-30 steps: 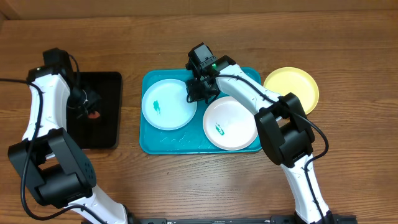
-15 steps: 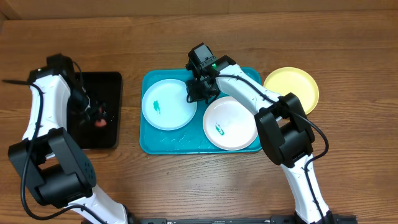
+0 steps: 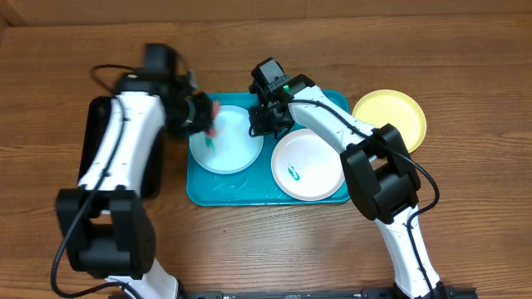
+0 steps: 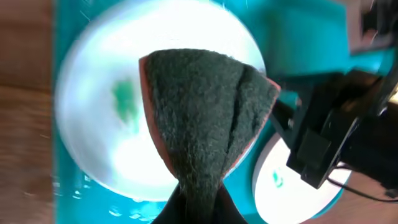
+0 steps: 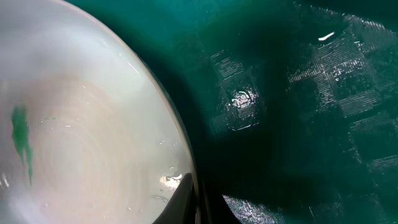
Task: Clean dirty plates on tray and stack at the side
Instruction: 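Grasp the red-green sponge with the left gripper and carry it to the light blue plate, then scrub the light blue plate with the sponge while right gripper holds it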
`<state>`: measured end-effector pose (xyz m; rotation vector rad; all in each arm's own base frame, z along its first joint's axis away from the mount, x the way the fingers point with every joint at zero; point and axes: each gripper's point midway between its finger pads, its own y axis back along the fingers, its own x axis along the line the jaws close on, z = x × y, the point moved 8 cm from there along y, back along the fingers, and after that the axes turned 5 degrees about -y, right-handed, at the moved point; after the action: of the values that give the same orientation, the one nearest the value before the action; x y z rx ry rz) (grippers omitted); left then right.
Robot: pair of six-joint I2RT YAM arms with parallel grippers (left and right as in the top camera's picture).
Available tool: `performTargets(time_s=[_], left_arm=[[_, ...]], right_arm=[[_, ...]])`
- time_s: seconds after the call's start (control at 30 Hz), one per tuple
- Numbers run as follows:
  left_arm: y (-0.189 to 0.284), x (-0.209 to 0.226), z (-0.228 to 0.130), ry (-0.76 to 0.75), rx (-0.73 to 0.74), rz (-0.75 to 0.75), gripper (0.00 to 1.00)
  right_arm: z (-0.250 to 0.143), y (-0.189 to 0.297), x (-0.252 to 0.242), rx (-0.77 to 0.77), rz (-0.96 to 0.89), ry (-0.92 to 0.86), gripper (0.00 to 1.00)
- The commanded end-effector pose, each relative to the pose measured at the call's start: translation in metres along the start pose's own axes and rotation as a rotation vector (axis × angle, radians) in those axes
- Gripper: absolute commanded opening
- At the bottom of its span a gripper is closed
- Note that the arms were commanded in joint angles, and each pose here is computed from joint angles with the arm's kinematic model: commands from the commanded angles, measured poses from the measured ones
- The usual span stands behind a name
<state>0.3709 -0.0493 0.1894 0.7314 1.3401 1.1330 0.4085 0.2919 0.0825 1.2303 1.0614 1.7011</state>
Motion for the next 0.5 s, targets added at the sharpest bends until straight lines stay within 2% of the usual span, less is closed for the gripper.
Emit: performTargets(time_s=[0.0, 0.23, 0.47], left_arm=[[-0.025, -0.010, -0.013, 0.061, 0.005, 0.108, 0.04], [-0.063, -0.013, -0.029, 0.127, -0.058, 0.186, 0.04], [-0.093, -0.003, -0.039, 0.197, -0.114, 0.141, 0.05]], right_arm=[[-0.012, -0.017, -0.009, 0.048, -0.058, -0.014, 0.04], [-0.012, -0.017, -0.010, 0.047, -0.057, -0.015, 0.04], [-0.009, -0.017, -0.009, 0.034, -0.052, -0.012, 0.04]])
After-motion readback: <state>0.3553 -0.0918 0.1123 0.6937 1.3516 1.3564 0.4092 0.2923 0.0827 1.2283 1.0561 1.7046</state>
